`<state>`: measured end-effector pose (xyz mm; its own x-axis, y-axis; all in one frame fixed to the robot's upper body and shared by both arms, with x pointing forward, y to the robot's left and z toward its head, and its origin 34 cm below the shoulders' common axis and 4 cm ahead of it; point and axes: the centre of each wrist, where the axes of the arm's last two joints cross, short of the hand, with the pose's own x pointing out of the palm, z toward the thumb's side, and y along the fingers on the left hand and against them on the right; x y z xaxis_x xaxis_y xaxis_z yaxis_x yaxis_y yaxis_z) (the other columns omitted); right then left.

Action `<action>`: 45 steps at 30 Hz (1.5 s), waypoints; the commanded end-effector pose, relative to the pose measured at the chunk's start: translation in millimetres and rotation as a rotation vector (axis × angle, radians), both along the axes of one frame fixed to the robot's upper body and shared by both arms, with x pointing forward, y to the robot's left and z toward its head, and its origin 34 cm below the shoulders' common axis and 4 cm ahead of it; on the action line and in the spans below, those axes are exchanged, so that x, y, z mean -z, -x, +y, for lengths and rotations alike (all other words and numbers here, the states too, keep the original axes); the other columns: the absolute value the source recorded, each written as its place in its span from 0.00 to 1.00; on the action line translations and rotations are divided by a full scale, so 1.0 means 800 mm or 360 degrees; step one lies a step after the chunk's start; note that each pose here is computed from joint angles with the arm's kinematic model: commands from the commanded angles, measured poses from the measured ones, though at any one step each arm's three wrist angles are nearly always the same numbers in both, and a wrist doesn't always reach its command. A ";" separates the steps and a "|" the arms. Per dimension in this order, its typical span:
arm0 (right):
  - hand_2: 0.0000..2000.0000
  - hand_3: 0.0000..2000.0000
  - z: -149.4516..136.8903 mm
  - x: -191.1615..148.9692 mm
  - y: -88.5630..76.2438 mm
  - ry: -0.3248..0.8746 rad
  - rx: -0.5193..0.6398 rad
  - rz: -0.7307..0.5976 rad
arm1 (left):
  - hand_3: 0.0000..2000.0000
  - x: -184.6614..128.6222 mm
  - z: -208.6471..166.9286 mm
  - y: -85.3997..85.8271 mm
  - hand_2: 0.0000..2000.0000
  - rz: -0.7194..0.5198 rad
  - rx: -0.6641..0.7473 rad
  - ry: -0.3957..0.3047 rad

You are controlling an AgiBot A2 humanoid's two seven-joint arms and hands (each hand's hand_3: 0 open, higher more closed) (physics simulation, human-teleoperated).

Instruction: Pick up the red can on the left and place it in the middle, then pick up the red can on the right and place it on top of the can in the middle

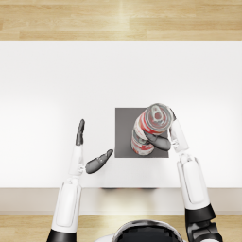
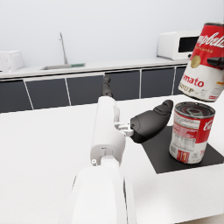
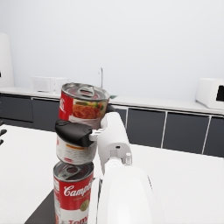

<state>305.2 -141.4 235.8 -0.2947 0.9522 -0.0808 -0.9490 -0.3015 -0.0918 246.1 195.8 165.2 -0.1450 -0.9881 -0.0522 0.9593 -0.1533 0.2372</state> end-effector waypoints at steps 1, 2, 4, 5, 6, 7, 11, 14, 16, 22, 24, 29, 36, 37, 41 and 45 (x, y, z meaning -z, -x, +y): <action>1.00 0.76 0.006 0.001 -0.003 0.0011 -0.0025 0.0012 | 0.00 -0.005 0.004 0.002 0.00 -0.0026 -0.0021 0.0007; 1.00 0.76 0.006 0.001 -0.003 0.0017 -0.0043 0.0012 | 0.00 -0.005 0.004 0.002 0.00 -0.0026 -0.0022 0.0010; 1.00 0.76 0.006 0.007 -0.005 0.0031 -0.0067 0.0044 | 0.00 -0.007 0.005 0.002 0.00 -0.0032 -0.0032 0.0017; 1.00 0.76 0.006 0.011 -0.005 0.0037 -0.0076 0.0060 | 0.00 -0.007 0.005 0.002 0.00 -0.0032 -0.0033 0.0019; 1.00 0.76 0.006 0.015 -0.005 0.0043 -0.0083 0.0075 | 0.00 -0.007 0.005 0.002 0.00 -0.0032 -0.0035 0.0022; 1.00 0.76 0.006 0.020 -0.004 0.0048 -0.0087 0.0097 | 0.00 -0.007 0.005 0.002 0.00 -0.0032 -0.0037 0.0025; 1.00 0.76 0.010 0.028 -0.004 0.0015 -0.0026 0.0115 | 0.00 -0.005 0.005 0.002 0.00 -0.0027 -0.0043 0.0035; 1.00 0.76 0.009 0.028 -0.005 -0.0010 0.0008 0.0112 | 0.00 -0.008 0.008 0.001 0.00 -0.0040 -0.0060 0.0045; 1.00 0.76 0.011 0.024 -0.002 -0.0022 0.0010 0.0086 | 0.00 -0.008 0.010 0.001 0.00 -0.0040 -0.0075 0.0051; 0.00 0.00 0.009 0.000 0.011 -0.0075 0.0036 -0.0008 | 0.00 -0.001 0.006 0.000 0.00 -0.0003 -0.0066 0.0060; 0.00 0.00 0.008 -0.008 0.015 -0.0095 0.0045 -0.0042 | 0.00 0.001 0.004 0.001 0.00 0.0003 -0.0057 0.0063; 0.00 0.00 0.003 -0.036 0.028 -0.0156 0.0063 -0.0184 | 0.00 -0.002 0.001 0.000 0.00 -0.0010 -0.0052 0.0077; 0.00 0.00 -0.017 -0.090 0.061 -0.0282 0.0136 -0.0485 | 0.00 -0.046 0.004 0.006 0.00 -0.0231 -0.0068 0.0118; 0.00 0.00 -0.024 -0.099 0.066 -0.0305 0.0162 -0.0538 | 0.00 -0.060 0.005 0.006 0.00 -0.0300 -0.0074 0.0127; 0.00 0.00 -0.050 -0.104 0.065 -0.0378 0.0286 -0.0724 | 0.00 -0.097 0.021 0.001 0.00 -0.0481 -0.0148 0.0139; 0.00 0.00 -0.078 -0.096 0.060 -0.0453 0.0427 -0.0976 | 0.00 -0.114 0.045 -0.001 0.00 -0.0563 -0.0263 0.0148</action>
<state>256.4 -190.3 311.4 -0.0768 0.9938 0.0808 -0.7293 -0.0007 -0.6842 245.8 220.9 243.3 -0.0132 -0.9998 0.0147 0.8525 -0.0036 0.5227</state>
